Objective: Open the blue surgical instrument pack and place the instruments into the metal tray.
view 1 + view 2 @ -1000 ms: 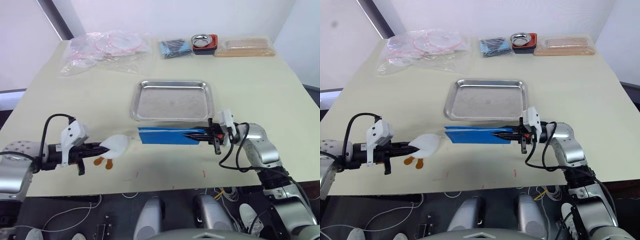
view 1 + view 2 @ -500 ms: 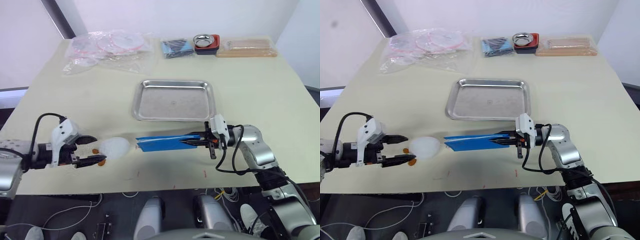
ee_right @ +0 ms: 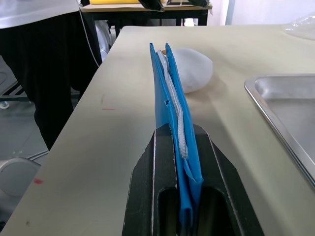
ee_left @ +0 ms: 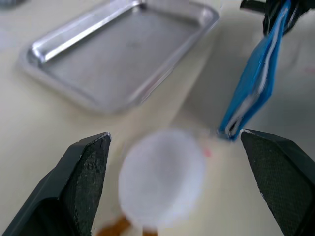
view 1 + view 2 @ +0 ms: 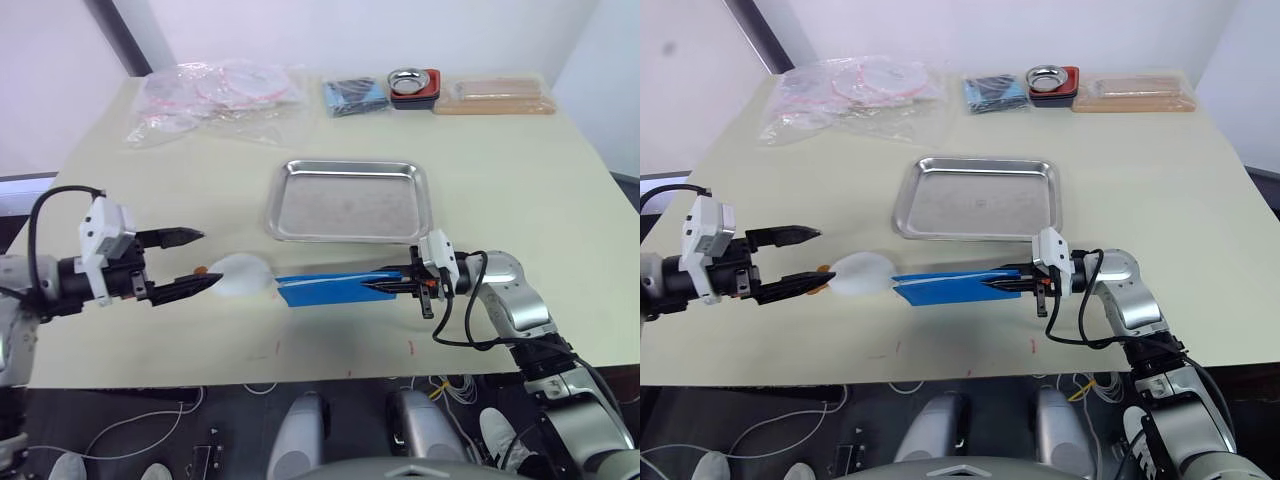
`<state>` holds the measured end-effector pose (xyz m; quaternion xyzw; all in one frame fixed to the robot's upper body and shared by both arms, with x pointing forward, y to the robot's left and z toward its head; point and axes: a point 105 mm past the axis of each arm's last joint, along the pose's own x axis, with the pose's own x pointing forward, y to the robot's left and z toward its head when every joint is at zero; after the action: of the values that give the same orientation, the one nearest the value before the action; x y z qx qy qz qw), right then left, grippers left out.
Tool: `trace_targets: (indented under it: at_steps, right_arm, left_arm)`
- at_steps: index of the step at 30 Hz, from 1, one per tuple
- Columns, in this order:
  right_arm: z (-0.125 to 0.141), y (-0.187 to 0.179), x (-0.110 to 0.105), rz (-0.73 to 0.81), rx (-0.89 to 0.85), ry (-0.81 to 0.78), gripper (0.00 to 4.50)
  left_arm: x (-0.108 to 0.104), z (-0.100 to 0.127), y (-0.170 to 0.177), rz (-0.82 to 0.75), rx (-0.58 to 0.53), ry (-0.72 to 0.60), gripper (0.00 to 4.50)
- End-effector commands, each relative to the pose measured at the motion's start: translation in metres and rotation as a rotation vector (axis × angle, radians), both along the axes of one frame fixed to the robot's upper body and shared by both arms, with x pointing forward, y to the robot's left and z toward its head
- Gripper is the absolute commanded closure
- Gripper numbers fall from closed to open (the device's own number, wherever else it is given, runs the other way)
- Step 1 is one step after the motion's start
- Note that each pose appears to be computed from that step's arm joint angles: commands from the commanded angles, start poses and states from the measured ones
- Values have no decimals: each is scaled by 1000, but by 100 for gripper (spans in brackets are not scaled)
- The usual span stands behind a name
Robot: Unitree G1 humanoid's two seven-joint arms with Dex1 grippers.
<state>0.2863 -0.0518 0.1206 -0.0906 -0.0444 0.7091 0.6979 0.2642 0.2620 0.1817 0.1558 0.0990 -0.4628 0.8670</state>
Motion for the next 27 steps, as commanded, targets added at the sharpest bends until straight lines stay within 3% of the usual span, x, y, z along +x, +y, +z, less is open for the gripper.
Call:
trace_targets:
  at_steps: [1, 12, 27]
  right_arm:
    - [14, 3, 0, 30, 33, -37, 450]
    - [15, 3, -1, 24, 38, -25, 450]
    - [13, 3, -2, 23, 37, -10, 450]
  left_arm:
    - [4, -5, -13, -52, 15, -25, 4]
    - [12, -25, -43, -200, -6, 20, 4]
    - [22, -37, -69, -255, -63, 26, 4]
